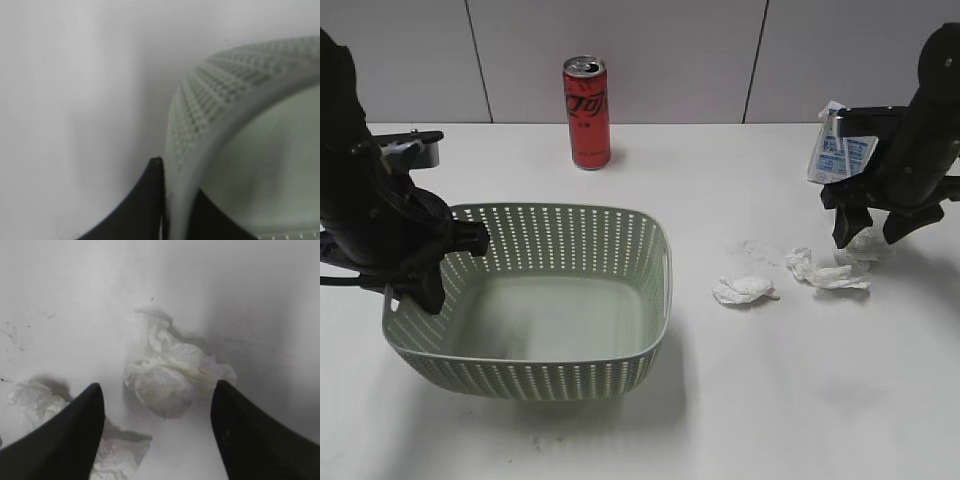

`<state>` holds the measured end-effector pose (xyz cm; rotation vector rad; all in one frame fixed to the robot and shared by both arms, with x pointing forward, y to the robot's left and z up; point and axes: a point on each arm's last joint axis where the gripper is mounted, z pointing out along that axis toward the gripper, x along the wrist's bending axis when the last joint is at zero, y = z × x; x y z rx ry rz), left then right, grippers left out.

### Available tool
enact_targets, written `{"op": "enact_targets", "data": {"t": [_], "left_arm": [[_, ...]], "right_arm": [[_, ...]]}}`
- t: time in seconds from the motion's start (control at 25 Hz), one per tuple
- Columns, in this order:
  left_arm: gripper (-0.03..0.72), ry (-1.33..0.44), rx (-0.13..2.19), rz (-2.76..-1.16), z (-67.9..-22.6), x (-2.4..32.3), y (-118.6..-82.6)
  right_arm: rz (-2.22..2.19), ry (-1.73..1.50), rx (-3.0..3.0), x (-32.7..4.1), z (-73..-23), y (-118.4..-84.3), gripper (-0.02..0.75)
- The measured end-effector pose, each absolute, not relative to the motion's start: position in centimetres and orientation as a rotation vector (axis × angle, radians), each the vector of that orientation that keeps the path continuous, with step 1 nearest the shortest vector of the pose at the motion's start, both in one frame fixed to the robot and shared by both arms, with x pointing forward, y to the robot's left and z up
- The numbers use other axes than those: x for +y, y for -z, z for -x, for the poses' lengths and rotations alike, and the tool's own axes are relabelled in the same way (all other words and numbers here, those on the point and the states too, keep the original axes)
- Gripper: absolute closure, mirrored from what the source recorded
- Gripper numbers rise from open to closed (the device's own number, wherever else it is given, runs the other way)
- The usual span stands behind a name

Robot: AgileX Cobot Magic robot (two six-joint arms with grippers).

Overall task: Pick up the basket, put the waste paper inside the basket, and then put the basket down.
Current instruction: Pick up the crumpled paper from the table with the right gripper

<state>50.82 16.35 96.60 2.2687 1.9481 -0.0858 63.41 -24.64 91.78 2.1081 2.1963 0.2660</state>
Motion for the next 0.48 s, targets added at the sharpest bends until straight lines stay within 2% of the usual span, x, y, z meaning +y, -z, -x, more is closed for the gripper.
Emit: {"op": "enact_targets", "data": {"t": [0.16, 0.32, 0.4, 0.48], "left_arm": [[0.683, 0.086, 1.948, -2.269, -50.8, 16.4, -96.6], [0.683, 0.086, 1.947, -2.270, -50.8, 16.4, -96.6], [0.683, 0.086, 1.947, -2.270, -50.8, 16.4, -96.6], [0.683, 0.086, 1.947, -2.270, -50.8, 16.4, -96.6]], "right_arm": [[-2.117, -0.230, 2.210, -24.6, -63.9, -89.6, 0.253], [-2.113, -0.200, 2.221, -24.7, -64.0, -88.6, 0.314], [-2.098, -0.190, 2.226, -24.8, -64.0, -88.6, 0.374], [-2.091, -0.188, 2.227, -24.8, -64.1, -88.7, 0.490]]}}
